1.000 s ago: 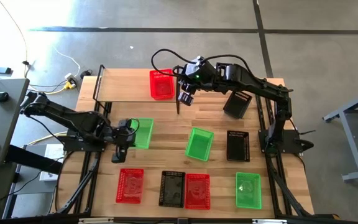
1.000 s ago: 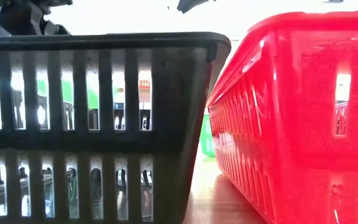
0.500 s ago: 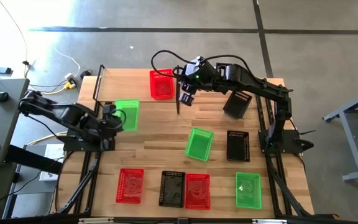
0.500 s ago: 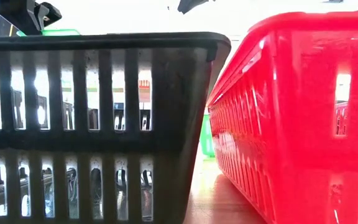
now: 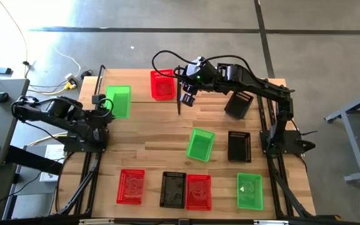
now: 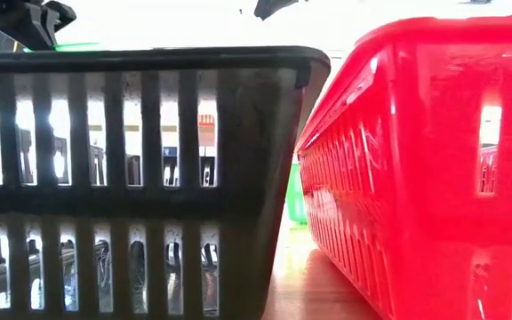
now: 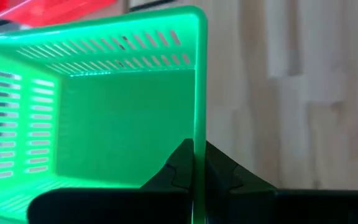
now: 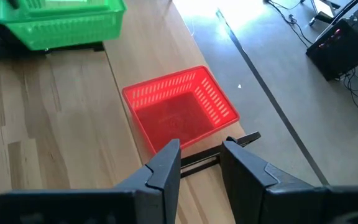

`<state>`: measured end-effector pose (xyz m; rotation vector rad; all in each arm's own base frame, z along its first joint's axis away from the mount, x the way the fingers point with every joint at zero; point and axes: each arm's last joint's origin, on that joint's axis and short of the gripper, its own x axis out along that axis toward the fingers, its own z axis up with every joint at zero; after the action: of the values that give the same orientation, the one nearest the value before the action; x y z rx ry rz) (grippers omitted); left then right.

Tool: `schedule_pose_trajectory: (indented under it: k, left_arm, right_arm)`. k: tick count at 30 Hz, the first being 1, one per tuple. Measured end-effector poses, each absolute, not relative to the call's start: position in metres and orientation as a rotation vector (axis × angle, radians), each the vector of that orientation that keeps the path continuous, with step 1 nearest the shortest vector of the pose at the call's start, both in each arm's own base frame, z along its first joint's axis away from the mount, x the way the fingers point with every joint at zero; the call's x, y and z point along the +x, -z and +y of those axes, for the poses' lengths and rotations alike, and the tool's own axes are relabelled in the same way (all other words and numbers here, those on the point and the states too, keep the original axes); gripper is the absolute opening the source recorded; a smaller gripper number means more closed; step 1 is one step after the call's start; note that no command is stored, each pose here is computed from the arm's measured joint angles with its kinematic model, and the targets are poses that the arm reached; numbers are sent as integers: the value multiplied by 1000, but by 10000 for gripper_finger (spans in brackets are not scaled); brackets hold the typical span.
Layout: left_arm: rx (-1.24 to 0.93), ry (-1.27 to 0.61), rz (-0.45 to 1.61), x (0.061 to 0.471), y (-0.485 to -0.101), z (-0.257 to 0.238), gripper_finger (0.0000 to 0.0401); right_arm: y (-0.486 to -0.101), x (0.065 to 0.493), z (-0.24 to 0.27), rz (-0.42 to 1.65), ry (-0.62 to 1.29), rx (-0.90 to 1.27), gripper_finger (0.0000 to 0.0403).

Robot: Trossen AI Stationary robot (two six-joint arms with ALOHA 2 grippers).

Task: Stack baskets on shelf by color
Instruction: Put the left green bin on the shelf

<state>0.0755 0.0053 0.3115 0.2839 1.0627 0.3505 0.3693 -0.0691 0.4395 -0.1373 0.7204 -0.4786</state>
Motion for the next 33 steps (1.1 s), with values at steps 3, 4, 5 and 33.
schedule_pose_trajectory:
  k: [3, 4, 5, 33]
  left_arm:
    - [330, -371, 1109, 73, -311, 9, 0]
    - [342, -375, 1123, 72, -310, 11, 0]
    - [351, -378, 1133, 72, -310, 12, 0]
    - [350, -457, 1297, 78, -333, 58, 0]
  right_arm:
    - [-439, 369, -69, 719, 481, -131, 102]
    - [-439, 369, -69, 719, 481, -130, 102]
    - [-439, 369, -69, 719, 481, -130, 102]
    - [-439, 370, -68, 709, 454, -92, 102]
